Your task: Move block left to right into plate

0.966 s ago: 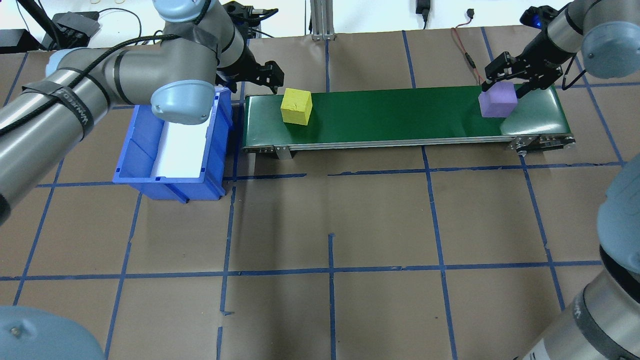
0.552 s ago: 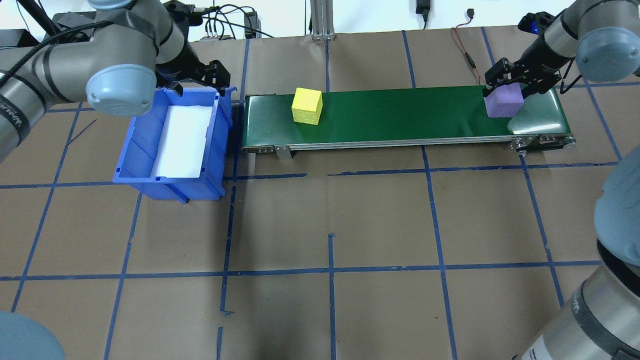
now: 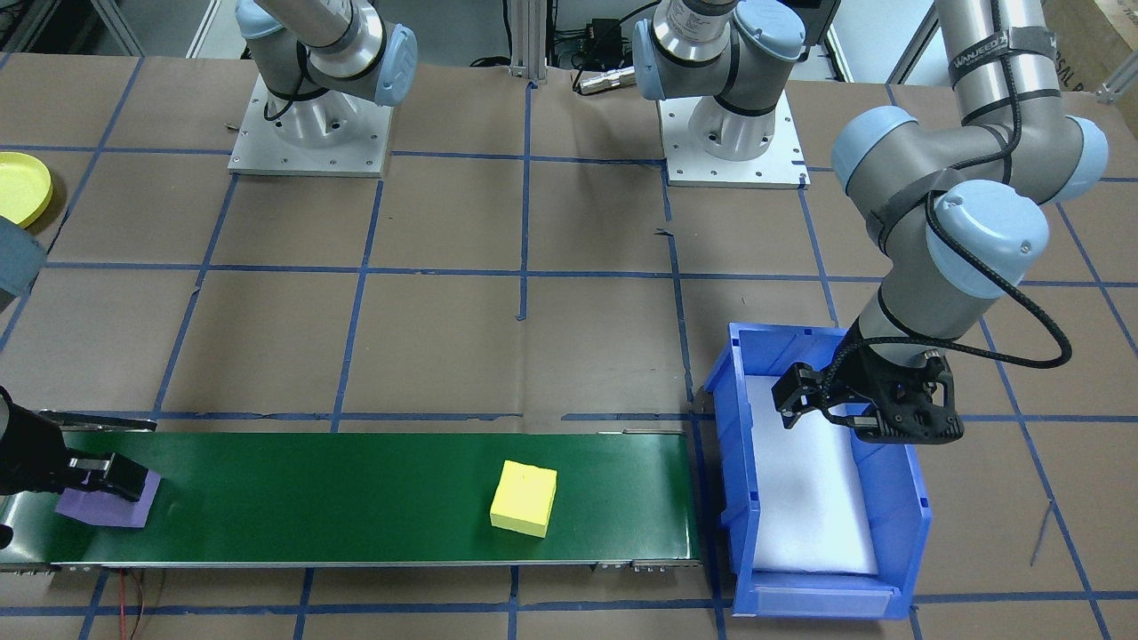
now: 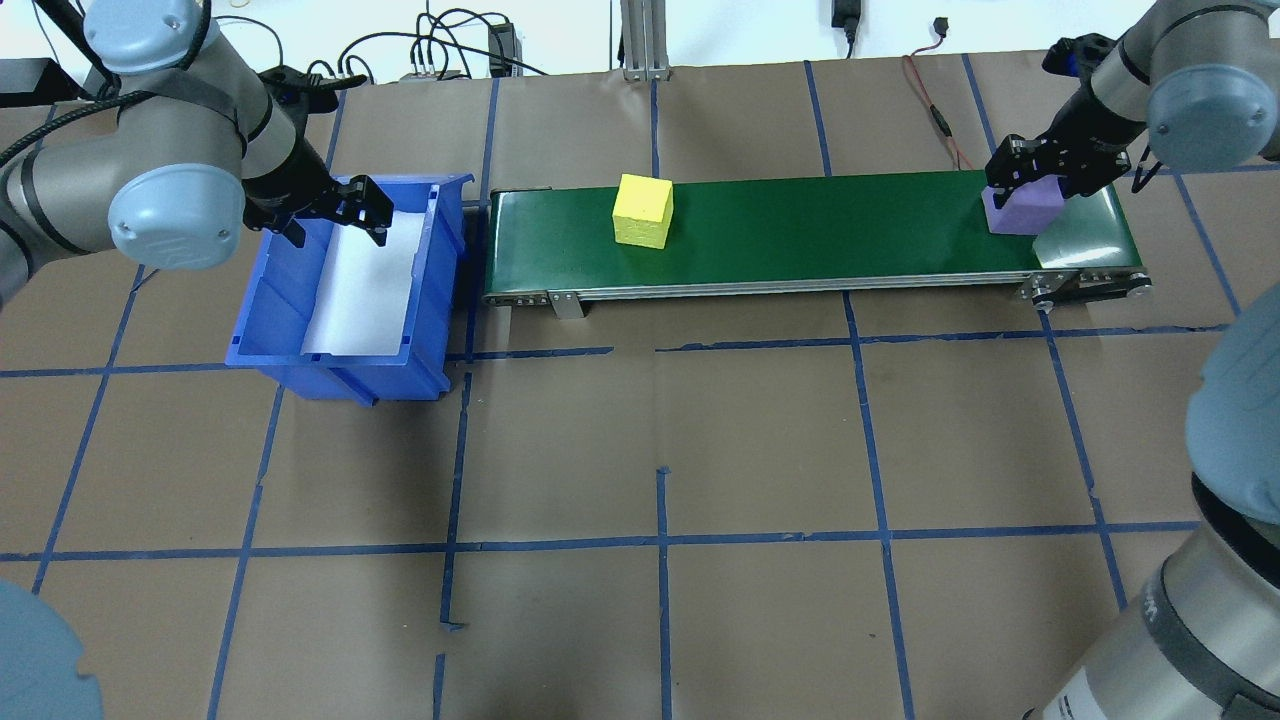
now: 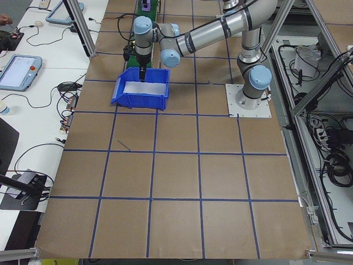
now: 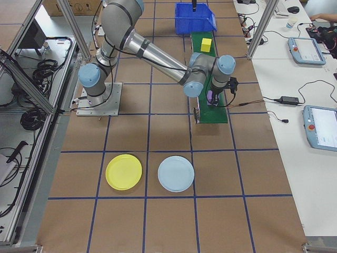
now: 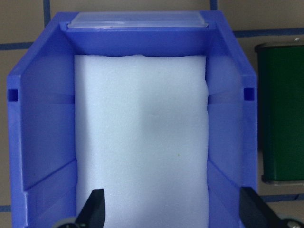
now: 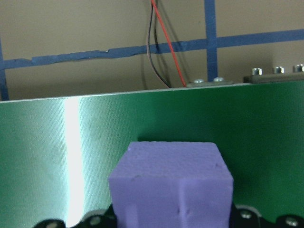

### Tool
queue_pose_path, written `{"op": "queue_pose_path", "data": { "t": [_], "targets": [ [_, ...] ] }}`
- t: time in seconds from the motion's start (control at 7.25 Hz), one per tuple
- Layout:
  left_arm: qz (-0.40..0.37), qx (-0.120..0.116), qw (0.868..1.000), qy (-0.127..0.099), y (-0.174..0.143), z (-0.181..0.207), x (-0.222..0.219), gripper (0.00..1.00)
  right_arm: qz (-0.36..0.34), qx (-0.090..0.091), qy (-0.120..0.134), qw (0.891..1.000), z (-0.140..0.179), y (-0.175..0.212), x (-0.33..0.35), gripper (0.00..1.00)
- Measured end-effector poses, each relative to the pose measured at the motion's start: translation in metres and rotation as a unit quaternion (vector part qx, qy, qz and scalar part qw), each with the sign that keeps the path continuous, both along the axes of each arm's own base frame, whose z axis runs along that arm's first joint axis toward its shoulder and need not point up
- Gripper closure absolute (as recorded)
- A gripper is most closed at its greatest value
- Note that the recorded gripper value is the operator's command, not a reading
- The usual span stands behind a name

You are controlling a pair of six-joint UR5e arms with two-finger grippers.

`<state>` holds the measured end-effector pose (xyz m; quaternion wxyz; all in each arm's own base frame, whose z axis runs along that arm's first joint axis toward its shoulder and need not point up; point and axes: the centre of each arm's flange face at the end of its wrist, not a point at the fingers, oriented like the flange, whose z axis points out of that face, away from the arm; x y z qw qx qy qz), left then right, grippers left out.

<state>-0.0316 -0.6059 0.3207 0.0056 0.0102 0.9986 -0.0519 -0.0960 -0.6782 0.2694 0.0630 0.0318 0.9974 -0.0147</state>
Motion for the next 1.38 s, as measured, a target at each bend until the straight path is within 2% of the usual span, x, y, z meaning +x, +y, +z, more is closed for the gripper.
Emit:
{"op": "queue_pose_path", "data": {
  "t": [0.28, 0.55, 0.97, 1.24, 1.38],
  "targets": [
    [0.004, 0.006, 1.0, -0.001, 0.001, -0.004, 0.006, 0.0, -0.009, -0.005, 0.041, 0.999, 0.028, 0.012, -0.022, 0.9],
    [0.014, 0.019, 1.0, -0.004, 0.006, -0.015, 0.018, 0.0, -0.013, 0.003, 0.063, 0.998, 0.04, 0.039, -0.099, 0.89],
    [0.022, 0.048, 0.999, 0.0, 0.018, -0.042, 0.024, 0.0, 0.008, 0.021, 0.053, 0.998, 0.016, 0.117, -0.255, 0.88],
    [0.032, 0.054, 0.998, 0.001, 0.02, -0.048, 0.036, 0.0, 0.038, 0.02, 0.038, 0.998, -0.016, 0.174, -0.346, 0.84],
    [0.037, 0.059, 0.998, 0.002, 0.023, -0.051, 0.041, 0.0, 0.049, 0.016, 0.039, 0.998, -0.03, 0.195, -0.375, 0.69]
  ]
}}
